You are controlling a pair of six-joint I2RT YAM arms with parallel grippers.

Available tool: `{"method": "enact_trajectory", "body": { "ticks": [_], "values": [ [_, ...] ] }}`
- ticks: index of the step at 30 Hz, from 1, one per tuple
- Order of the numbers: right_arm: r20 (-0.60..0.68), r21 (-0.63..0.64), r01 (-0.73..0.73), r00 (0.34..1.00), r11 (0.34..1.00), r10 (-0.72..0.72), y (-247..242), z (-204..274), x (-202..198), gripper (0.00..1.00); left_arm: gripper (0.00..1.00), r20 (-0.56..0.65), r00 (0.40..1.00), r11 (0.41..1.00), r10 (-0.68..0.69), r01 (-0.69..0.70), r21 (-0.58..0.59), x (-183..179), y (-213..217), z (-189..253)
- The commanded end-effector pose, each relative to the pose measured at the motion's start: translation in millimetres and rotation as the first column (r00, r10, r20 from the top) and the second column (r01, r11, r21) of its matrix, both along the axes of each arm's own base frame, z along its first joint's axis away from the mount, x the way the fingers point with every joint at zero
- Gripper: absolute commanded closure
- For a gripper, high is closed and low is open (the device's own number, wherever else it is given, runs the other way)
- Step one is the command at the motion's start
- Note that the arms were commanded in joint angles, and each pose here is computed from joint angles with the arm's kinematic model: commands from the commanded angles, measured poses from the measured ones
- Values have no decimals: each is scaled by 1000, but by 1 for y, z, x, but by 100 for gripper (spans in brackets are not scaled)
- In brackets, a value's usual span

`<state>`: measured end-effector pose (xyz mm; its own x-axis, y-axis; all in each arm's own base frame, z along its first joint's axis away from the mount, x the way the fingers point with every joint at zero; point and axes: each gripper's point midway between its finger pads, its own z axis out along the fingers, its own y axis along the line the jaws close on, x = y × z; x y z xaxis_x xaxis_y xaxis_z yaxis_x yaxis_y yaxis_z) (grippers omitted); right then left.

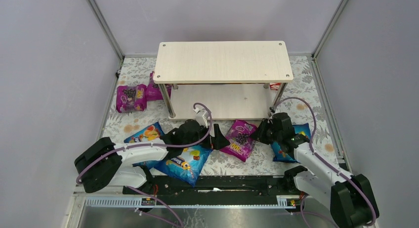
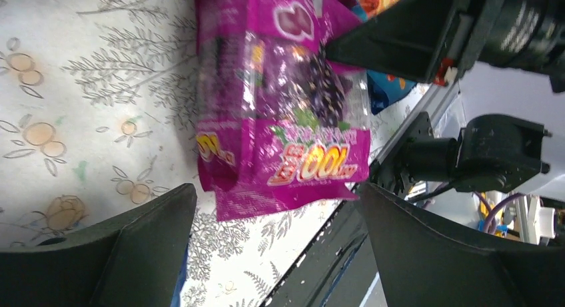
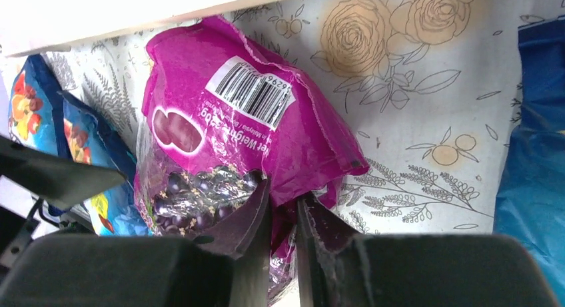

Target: Place and organize the candy bags onto the shelf

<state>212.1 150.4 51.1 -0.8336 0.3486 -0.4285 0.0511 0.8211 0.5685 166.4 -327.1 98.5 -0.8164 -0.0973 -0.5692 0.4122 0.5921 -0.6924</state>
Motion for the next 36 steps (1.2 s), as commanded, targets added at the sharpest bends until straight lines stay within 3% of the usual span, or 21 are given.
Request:
{"method": "enact_trajectory", "body": {
  "ticks": [1, 4, 7, 17, 24, 30, 36],
  "values": [
    [70, 19, -98, 993, 995, 96, 5, 0, -18, 92, 2, -18, 999, 996, 40, -41, -74, 14, 3, 15],
    [155, 69, -112, 983, 991, 100, 10, 16, -17, 100, 3, -83, 996, 989, 42, -54, -138, 18, 9, 14],
    [237, 118, -135, 966, 984, 104, 16, 39, -15, 100, 3, -110, 994, 975, 13, -37, -218, 17, 9, 23],
    [490, 163, -332, 845, 929, 216, 37, 122, -20, 100, 3, -25, 996, 933, -83, 69, -353, 3, 3, 58],
    [589, 202, -415, 775, 887, 228, 46, 164, -28, 100, 1, 34, 997, 921, -70, 78, -382, -1, 10, 68],
    [657, 248, -470, 724, 847, 209, 50, 201, -41, 100, 1, 186, 982, 880, -41, 124, -459, -11, 26, 97],
    [648, 367, -417, 756, 832, 92, 47, 240, -42, 100, 1, 227, 974, 863, 20, 98, -496, -8, 34, 116]
  ]
}}
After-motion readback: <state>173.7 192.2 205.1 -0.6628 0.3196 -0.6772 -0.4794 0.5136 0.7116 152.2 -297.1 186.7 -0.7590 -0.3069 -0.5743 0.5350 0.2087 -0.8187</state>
